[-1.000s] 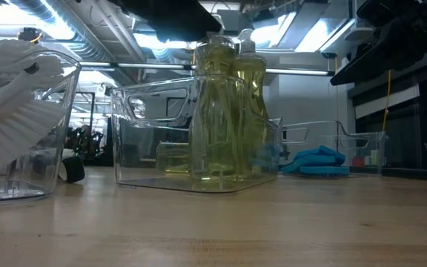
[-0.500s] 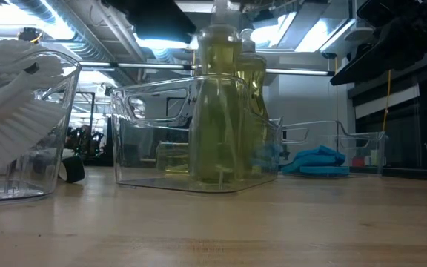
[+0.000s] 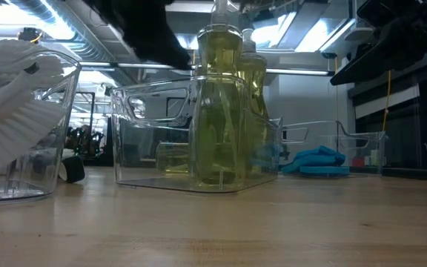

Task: Pick & Place Kitchen Sink Supplies
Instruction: Put the green soap dispenser into the middle transparent bin

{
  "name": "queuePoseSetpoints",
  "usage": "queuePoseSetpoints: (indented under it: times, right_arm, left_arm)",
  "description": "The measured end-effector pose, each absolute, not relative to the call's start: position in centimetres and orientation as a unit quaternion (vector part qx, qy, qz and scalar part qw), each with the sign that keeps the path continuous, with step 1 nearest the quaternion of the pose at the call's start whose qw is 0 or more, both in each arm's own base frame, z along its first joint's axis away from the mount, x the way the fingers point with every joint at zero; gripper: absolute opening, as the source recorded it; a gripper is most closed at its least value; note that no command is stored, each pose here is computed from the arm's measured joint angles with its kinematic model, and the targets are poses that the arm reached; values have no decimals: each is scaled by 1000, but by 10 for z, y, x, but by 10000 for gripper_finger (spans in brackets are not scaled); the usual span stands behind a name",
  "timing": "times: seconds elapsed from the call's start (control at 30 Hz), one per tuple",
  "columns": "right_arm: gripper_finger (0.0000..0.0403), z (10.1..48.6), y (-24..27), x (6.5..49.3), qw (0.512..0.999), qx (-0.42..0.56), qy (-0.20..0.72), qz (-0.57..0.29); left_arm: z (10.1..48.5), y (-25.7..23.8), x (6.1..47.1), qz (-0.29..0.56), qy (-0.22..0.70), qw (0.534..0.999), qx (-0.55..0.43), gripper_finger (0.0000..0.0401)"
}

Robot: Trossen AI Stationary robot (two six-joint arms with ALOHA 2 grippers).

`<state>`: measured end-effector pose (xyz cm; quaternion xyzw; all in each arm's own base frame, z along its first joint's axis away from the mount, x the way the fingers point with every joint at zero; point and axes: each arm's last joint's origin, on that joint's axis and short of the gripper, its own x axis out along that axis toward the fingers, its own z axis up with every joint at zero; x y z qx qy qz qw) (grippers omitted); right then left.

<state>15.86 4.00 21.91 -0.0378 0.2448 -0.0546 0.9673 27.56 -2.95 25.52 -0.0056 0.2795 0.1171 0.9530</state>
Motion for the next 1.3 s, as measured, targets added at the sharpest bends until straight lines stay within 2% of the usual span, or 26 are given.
queuePoseSetpoints:
  times: [0.17, 0.3, 0.57, 0.97, 1.3]
  right_arm:
    - [262, 219, 40, 159, 967, -39, 245, -54]
    - [262, 219, 40, 159, 967, -35, 244, -55]
    - [262, 219, 40, 159, 968, -32, 244, -56]
    - [262, 220, 40, 159, 970, -27, 237, -56]
    - [262, 220, 40, 159, 969, -25, 238, -56]
  left_arm:
    - [242, -33, 283, 75, 309, 947, -33, 147]
    - [228, -37, 290, 43, 335, 939, -59, 97]
    - [209, -38, 302, 53, 351, 933, -59, 8]
    - [199, -41, 325, -5, 293, 954, -62, 3]
    - [196, -27, 327, 16, 301, 951, -67, 3]
